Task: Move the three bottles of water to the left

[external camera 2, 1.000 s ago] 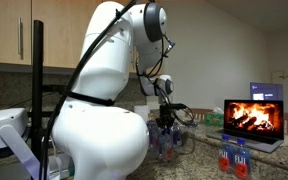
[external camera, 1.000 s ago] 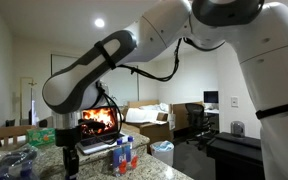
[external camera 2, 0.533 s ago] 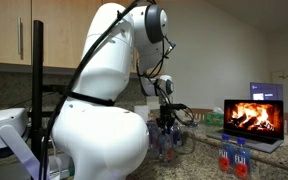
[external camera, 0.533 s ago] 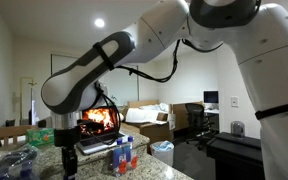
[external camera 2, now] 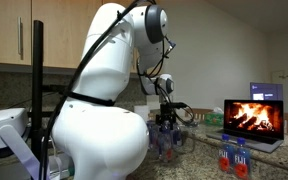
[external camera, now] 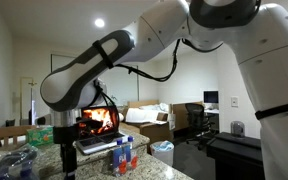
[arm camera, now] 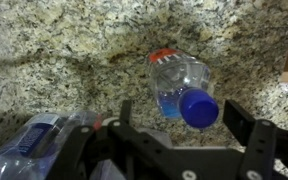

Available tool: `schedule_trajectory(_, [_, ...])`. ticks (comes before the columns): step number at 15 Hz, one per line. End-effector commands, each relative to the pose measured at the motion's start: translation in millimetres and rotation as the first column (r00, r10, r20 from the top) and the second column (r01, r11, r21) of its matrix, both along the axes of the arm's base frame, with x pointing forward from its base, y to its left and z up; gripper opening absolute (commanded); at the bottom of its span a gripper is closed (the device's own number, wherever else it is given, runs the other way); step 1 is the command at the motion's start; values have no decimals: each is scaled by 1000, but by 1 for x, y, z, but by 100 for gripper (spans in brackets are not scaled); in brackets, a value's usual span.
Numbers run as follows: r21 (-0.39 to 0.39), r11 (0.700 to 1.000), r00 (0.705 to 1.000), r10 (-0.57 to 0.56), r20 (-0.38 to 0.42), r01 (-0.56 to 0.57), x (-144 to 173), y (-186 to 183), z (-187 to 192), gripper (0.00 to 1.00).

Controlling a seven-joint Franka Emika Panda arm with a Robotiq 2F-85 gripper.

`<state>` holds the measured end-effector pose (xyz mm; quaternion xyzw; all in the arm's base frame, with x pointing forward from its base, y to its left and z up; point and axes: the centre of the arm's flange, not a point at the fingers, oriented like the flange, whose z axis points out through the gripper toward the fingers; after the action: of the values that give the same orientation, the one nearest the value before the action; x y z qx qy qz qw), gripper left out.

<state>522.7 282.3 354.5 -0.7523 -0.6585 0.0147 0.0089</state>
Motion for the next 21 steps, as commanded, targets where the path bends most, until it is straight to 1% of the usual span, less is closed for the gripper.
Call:
schedule_trajectory(1, [-15, 999, 999, -47, -24, 47, 0, -6, 18, 100])
schedule_trajectory(2, [-6, 996, 996, -86, -8, 86, -3, -12, 30, 100])
schedule_trajectory(3, [21, 990, 990, -141, 3, 141, -4, -18, 40, 100])
schedule_trajectory(4, [56, 978, 979, -203, 9, 202, -4, -28, 51, 100])
schedule_trajectory(6, [93, 951, 954, -298, 6, 296, -2, -54, 76, 100])
schedule_trajectory(7, [110, 933, 938, -346, 8, 343, -1, -65, 90, 100])
schedule_trajectory(8, [111, 913, 918, -396, 2, 393, 3, -89, 104, 100])
schedule_trajectory(9, [118, 891, 897, -441, -4, 438, 5, -105, 118, 100])
schedule_trajectory(11, [112, 843, 849, -528, -20, 526, 5, -159, 138, 100])
schedule_trajectory(12, [108, 814, 819, -573, -21, 571, 3, -184, 140, 100])
schedule_trajectory(13, [106, 783, 788, -615, -19, 613, 0, -201, 146, 100])
schedule_trajectory(14, [104, 750, 756, -655, -19, 653, -1, -218, 141, 100])
schedule_trajectory(15, [106, 713, 718, -696, -16, 693, -3, -231, 144, 100])
schedule_trajectory(16, [104, 673, 678, -735, -21, 733, -2, -246, 133, 100])
schedule_trajectory(17, [100, 632, 637, -771, -27, 769, -2, -254, 132, 100])
schedule_trajectory(18, [91, 588, 593, -805, -32, 804, 3, -264, 118, 100])
schedule_trajectory(21, [72, 449, 453, -890, -48, 890, 18, -280, 96, 100])
